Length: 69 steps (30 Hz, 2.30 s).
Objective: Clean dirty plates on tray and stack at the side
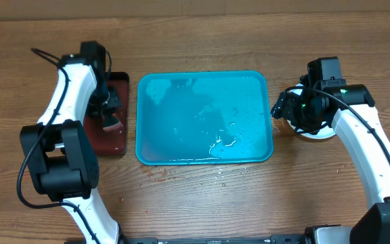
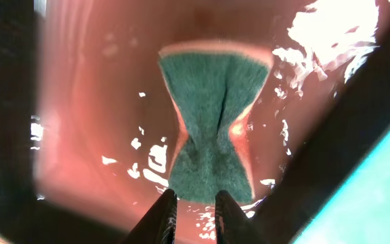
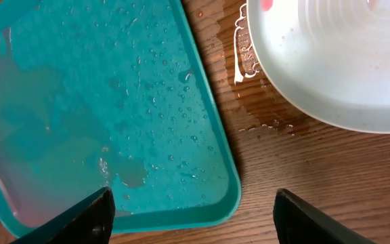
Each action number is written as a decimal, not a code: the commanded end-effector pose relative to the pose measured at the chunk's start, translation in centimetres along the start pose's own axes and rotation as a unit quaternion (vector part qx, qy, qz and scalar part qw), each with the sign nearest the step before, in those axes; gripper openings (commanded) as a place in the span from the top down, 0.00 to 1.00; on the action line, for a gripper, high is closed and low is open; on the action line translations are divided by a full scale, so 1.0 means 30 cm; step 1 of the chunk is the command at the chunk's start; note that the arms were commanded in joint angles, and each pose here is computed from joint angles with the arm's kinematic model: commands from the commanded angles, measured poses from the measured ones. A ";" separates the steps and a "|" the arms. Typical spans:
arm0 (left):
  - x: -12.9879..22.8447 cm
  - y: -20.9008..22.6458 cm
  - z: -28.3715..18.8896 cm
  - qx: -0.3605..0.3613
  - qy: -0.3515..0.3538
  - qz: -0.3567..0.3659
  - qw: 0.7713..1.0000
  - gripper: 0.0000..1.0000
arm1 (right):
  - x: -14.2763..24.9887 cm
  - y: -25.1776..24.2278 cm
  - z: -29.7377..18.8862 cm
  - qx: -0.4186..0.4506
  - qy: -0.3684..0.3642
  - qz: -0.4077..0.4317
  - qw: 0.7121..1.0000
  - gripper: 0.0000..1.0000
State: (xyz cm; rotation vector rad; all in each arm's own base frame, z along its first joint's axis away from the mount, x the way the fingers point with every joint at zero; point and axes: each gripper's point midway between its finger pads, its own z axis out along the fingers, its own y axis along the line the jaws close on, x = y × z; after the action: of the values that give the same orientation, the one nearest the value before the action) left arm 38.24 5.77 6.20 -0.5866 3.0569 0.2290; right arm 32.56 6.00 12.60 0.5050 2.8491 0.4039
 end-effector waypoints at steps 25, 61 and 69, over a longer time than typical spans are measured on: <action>-0.069 -0.030 -0.528 0.093 -0.079 -0.008 0.993 0.00 | 0.035 0.138 -0.855 -0.038 -0.183 -0.071 0.980 0.00; -0.073 -0.030 -0.528 0.093 -0.081 -0.009 0.992 0.00 | 0.137 0.100 -0.739 -0.106 -0.454 -0.277 0.840 0.00; -0.073 -0.029 -0.528 0.093 -0.081 -0.009 0.992 0.00 | 0.181 0.023 -0.504 -0.142 -0.578 -0.281 0.753 0.00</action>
State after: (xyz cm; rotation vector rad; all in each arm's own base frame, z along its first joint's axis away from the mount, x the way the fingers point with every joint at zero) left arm 40.60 3.90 21.04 -0.5685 2.8954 0.0076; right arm 24.03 5.20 28.81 -0.1666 1.5712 0.2635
